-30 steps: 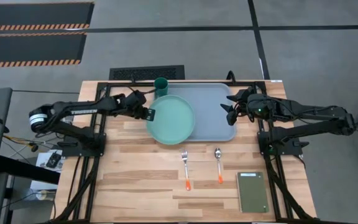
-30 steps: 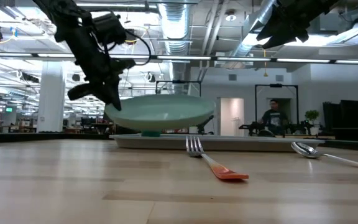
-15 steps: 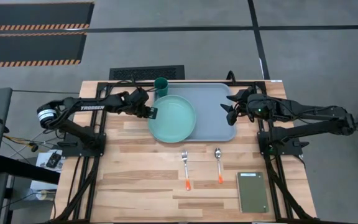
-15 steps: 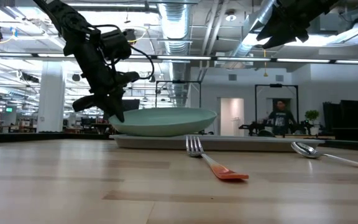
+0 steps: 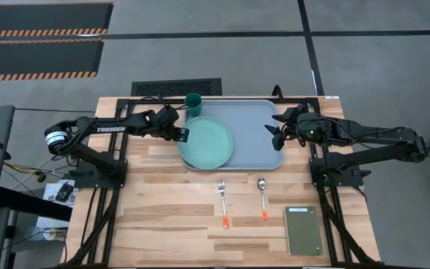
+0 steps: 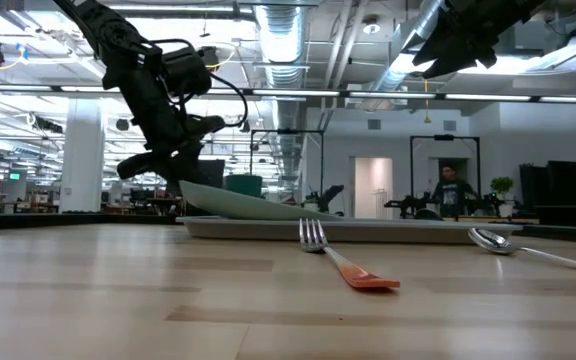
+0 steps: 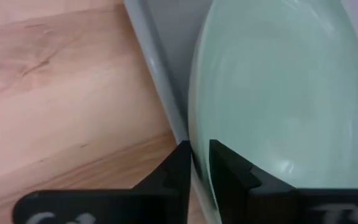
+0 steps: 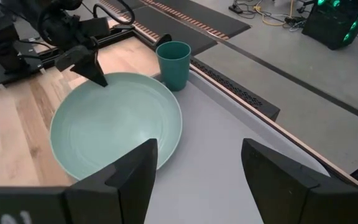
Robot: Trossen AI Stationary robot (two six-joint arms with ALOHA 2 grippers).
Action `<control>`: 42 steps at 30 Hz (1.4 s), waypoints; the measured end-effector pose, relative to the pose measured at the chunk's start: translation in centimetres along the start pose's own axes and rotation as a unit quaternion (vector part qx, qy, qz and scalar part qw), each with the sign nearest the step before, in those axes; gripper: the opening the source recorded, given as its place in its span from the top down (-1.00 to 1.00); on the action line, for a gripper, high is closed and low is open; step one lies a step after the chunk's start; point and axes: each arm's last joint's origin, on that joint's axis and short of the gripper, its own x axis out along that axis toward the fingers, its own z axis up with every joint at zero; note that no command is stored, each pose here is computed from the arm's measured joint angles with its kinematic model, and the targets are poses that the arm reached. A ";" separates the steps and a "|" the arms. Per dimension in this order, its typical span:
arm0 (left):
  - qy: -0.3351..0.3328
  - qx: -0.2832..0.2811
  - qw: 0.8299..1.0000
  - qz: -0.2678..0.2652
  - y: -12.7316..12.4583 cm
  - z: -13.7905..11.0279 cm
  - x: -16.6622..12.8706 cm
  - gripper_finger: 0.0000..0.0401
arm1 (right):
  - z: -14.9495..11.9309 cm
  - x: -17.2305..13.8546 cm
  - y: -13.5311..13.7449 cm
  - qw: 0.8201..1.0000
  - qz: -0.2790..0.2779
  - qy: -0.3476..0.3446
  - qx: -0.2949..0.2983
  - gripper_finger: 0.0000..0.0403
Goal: Pick and place plate/cup/fork/spoon on tray
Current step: Put the light green plate on the gray tray to the bottom right of the dark green cup, then put the orange fork on the gray tray to the right of the light green plate
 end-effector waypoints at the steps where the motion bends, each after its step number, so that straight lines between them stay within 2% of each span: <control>1: -0.002 0.000 1.000 -0.002 0.0 0.0 0.0 0.73 | 0.0 0.0 0.0 1.000 0.000 0.000 0.000 -0.29; 10: -0.014 0.000 1.000 0.003 -0.1 0.2 0.0 0.56 | 0.0 0.0 0.0 1.000 0.000 0.000 0.000 -0.29; 19: -0.025 0.018 1.000 -0.006 -0.1 0.5 0.0 0.53 | 0.0 0.0 0.0 1.000 0.000 0.001 0.010 -0.29; 25: 0.031 0.033 0.996 -0.077 0.1 0.7 -0.2 0.53 | -1.0 -0.1 -0.3 0.993 -0.016 0.046 0.106 -0.29; 30: 0.090 0.071 0.981 -0.158 -0.7 0.1 -0.3 0.52 | -2.2 -0.2 -0.4 0.977 -0.007 0.123 0.176 -0.29; 36: 0.105 0.119 0.965 -0.209 -2.1 -1.0 -1.6 0.52 | -3.6 0.9 1.8 0.964 0.016 0.196 0.178 -0.29; 42: 0.036 0.173 0.956 -0.234 -3.6 -2.0 -5.2 0.52 | -5.9 3.0 5.5 0.947 0.048 0.282 0.144 -0.29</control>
